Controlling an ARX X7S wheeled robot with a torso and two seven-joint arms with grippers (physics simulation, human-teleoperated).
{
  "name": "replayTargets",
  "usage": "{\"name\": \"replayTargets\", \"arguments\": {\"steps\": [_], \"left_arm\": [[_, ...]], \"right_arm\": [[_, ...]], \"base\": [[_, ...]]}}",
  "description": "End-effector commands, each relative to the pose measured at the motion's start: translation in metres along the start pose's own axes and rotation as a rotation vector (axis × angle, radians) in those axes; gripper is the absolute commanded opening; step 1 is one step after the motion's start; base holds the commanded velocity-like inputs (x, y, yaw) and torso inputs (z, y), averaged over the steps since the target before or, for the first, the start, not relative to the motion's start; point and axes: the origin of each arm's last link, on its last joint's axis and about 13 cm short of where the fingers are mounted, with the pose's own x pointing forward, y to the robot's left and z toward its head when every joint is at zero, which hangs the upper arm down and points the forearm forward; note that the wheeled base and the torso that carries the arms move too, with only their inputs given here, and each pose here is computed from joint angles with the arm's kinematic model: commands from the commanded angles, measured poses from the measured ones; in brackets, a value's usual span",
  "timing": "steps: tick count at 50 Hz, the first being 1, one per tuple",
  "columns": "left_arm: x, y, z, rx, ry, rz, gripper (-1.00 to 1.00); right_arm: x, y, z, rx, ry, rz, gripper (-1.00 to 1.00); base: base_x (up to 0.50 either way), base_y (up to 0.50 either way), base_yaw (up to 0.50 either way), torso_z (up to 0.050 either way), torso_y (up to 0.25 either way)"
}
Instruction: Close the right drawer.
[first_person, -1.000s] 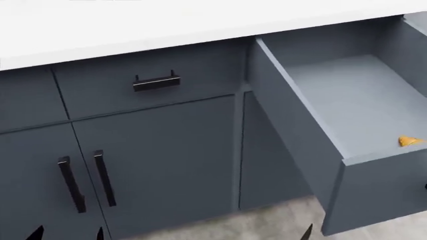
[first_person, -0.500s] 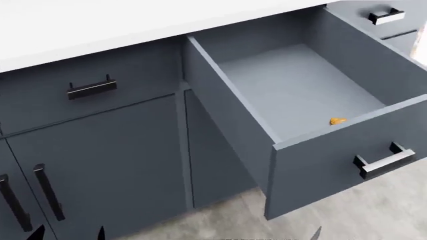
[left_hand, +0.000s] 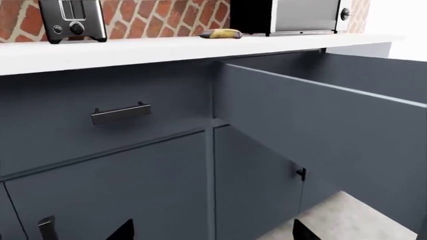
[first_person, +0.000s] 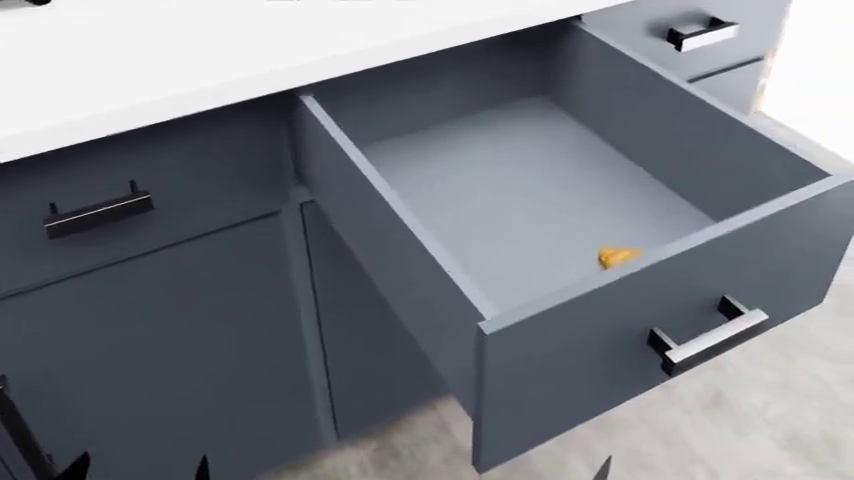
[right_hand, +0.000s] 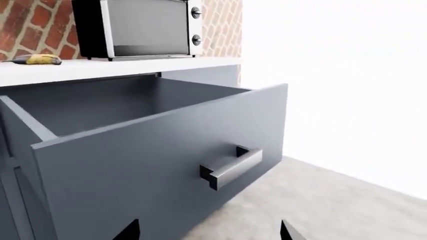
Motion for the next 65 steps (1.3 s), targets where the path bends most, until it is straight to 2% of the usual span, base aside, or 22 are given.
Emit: {"name": "replayTargets", "arguments": {"steps": [1, 15, 22, 39, 44, 45, 46, 47, 49, 50, 51, 52, 53, 54, 55, 56, 57, 59, 60, 62, 63, 65], "left_arm": [[0.000, 0.000, 0.000, 0.002, 0.003, -0.003, 1.00], [0.001, -0.001, 0.000, 0.002, 0.004, -0.002, 1.00], [0.000, -0.001, -0.001, 0.003, 0.005, -0.006, 1.00], [0.003, -0.003, 0.000, 0.001, 0.006, -0.004, 1.00], [0.003, -0.002, 0.002, -0.011, 0.009, 0.001, 1.00], [0.002, 0.000, 0.001, -0.010, 0.034, 0.019, 1.00], [0.003, -0.002, 0.000, -0.047, 0.077, -0.008, 1.00], [0.003, 0.001, 0.003, -0.025, 0.060, 0.007, 1.00], [0.003, 0.006, 0.012, -0.057, 0.067, 0.021, 1.00], [0.004, 0.011, 0.019, -0.037, 0.063, -0.002, 1.00], [0.004, 0.013, 0.020, -0.026, 0.074, -0.008, 1.00], [0.005, 0.017, 0.022, 0.009, 0.098, -0.014, 1.00], [0.005, 0.023, 0.030, 0.001, 0.092, -0.017, 1.00], [0.005, 0.025, 0.034, 0.006, 0.092, -0.023, 1.00], [0.006, 0.030, 0.047, 0.035, 0.093, -0.057, 1.00], [0.008, 0.030, 0.053, 0.037, 0.085, -0.047, 1.00], [0.010, 0.033, 0.062, 0.079, 0.093, -0.069, 1.00], [0.010, 0.037, 0.074, 0.056, 0.089, -0.112, 1.00], [0.011, 0.040, 0.084, 0.050, 0.081, -0.099, 1.00], [0.009, 0.046, 0.105, 0.044, 0.053, -0.096, 1.00], [0.008, 0.049, 0.113, 0.070, 0.059, -0.092, 1.00], [0.006, 0.052, 0.129, 0.098, 0.055, -0.099, 1.00]], "right_arm": [[0.000, 0.000, 0.000, -0.018, 0.003, 0.002, 1.00], [0.000, -0.001, 0.001, -0.009, -0.002, -0.011, 1.00], [0.000, -0.002, 0.001, -0.034, 0.001, -0.028, 1.00], [0.000, -0.002, 0.000, -0.010, 0.003, -0.046, 1.00], [0.002, 0.000, 0.001, -0.058, 0.019, -0.006, 1.00], [0.003, 0.001, 0.003, -0.095, 0.047, 0.006, 1.00], [0.005, 0.001, 0.007, -0.074, 0.060, 0.022, 1.00], [0.007, -0.001, 0.013, -0.093, 0.038, 0.026, 1.00], [0.010, -0.007, 0.020, -0.112, 0.052, 0.036, 1.00], [0.012, -0.011, 0.026, -0.107, 0.053, 0.087, 1.00], [0.013, -0.013, 0.030, -0.060, 0.058, 0.106, 1.00], [0.015, -0.018, 0.036, -0.076, 0.062, 0.111, 1.00], [0.018, -0.025, 0.047, -0.118, 0.048, 0.074, 1.00], [0.020, -0.028, 0.053, -0.120, 0.035, 0.068, 1.00], [0.024, -0.034, 0.067, -0.089, 0.038, 0.096, 1.00], [0.024, -0.035, 0.072, -0.100, 0.034, 0.113, 1.00], [0.024, -0.039, 0.080, -0.115, 0.032, 0.119, 1.00], [0.023, -0.044, 0.089, -0.068, 0.043, 0.156, 1.00], [0.023, -0.049, 0.095, -0.079, 0.046, 0.167, 1.00], [0.021, -0.059, 0.111, -0.020, 0.041, 0.163, 1.00], [0.022, -0.062, 0.119, -0.068, 0.041, 0.172, 1.00], [0.025, -0.067, 0.133, -0.057, 0.044, 0.175, 1.00]], "base": [[0.15, -0.09, -0.19, 0.000, 0.000], [0.09, -0.05, -0.07, 0.000, 0.000], [0.00, 0.00, 0.00, 0.000, 0.000], [-0.13, 0.09, -0.48, 0.000, 0.000], [-0.04, 0.03, -0.06, 0.000, 0.000], [0.00, 0.00, 0.00, 0.000, 0.000], [0.00, 0.00, 0.00, 0.000, 0.000], [0.00, 0.00, 0.00, 0.000, 0.000], [0.00, 0.00, 0.00, 0.000, 0.000], [0.00, 0.00, 0.00, 0.000, 0.000], [0.00, 0.00, 0.00, 0.000, 0.000], [0.00, 0.00, 0.00, 0.000, 0.000], [0.00, 0.00, 0.00, 0.000, 0.000], [0.00, 0.00, 0.00, 0.000, 0.000], [0.00, 0.00, 0.00, 0.000, 0.000], [0.00, 0.00, 0.00, 0.000, 0.000], [0.00, 0.00, 0.00, 0.000, 0.000], [0.00, 0.00, 0.00, 0.000, 0.000], [0.00, 0.00, 0.00, 0.000, 0.000], [0.00, 0.00, 0.00, 0.000, 0.000], [0.00, 0.00, 0.00, 0.000, 0.000], [0.00, 0.00, 0.00, 0.000, 0.000]]}}
